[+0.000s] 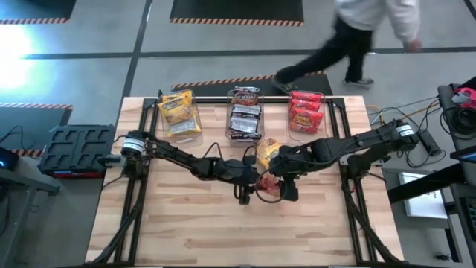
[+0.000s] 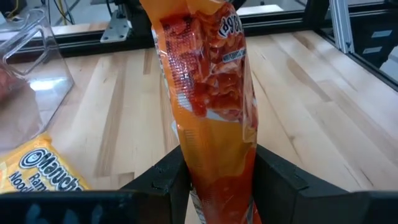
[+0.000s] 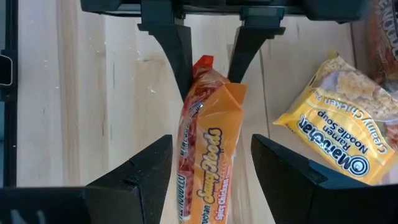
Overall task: Sort Maruchan noodles
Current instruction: Put the orange instant noodle pack into the right transparent bin
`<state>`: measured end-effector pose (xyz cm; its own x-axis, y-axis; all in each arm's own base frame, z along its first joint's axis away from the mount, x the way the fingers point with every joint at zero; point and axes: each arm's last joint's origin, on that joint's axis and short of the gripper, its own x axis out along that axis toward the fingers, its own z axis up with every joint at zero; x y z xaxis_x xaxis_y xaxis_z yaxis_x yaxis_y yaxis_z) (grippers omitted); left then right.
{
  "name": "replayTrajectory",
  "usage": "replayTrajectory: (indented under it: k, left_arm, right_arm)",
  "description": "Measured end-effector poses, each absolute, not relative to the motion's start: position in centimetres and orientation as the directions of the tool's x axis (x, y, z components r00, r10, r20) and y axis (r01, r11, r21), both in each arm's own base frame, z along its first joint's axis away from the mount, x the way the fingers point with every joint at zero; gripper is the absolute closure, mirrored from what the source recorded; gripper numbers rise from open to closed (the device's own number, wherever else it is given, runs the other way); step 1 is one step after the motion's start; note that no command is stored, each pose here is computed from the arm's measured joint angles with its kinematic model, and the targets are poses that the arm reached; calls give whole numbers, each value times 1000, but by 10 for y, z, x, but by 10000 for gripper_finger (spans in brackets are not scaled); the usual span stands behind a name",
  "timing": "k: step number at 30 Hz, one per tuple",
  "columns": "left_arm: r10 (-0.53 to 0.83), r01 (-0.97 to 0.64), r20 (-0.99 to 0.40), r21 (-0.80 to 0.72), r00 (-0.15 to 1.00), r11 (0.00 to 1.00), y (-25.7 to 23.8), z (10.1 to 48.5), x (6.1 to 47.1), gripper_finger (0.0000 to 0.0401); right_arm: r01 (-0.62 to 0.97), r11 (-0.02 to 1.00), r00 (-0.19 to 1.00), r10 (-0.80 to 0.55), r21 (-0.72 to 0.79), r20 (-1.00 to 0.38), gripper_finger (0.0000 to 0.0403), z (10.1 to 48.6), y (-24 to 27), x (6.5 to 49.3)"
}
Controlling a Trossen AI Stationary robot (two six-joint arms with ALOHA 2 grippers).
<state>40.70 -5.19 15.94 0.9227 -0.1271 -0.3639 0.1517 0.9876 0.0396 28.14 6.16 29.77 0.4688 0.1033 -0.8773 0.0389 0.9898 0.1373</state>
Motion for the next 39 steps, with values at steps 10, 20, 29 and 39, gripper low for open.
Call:
replayTrajectory:
  k: [10, 20, 29, 39]
  left_arm:
    - [-101, 123, -327, 48, 940, 991, -50, 162, 409, 276]
    - [-132, 155, -342, 41, 930, 987, -54, 161, 408, 276]
    - [-142, 165, -353, 35, 925, 986, -55, 160, 407, 276]
    - [-138, 165, -315, 60, 939, 985, -55, 164, 409, 276]
  right_arm:
    - [27, 986, 451, 133, 162, -883, 195, 290, 64, 289]
    - [25, 987, 441, 129, 157, -888, 195, 288, 64, 289]
    - [0, 989, 470, 129, 146, -873, 195, 298, 64, 291]
    - [-6, 990, 461, 127, 140, -878, 195, 295, 65, 292]
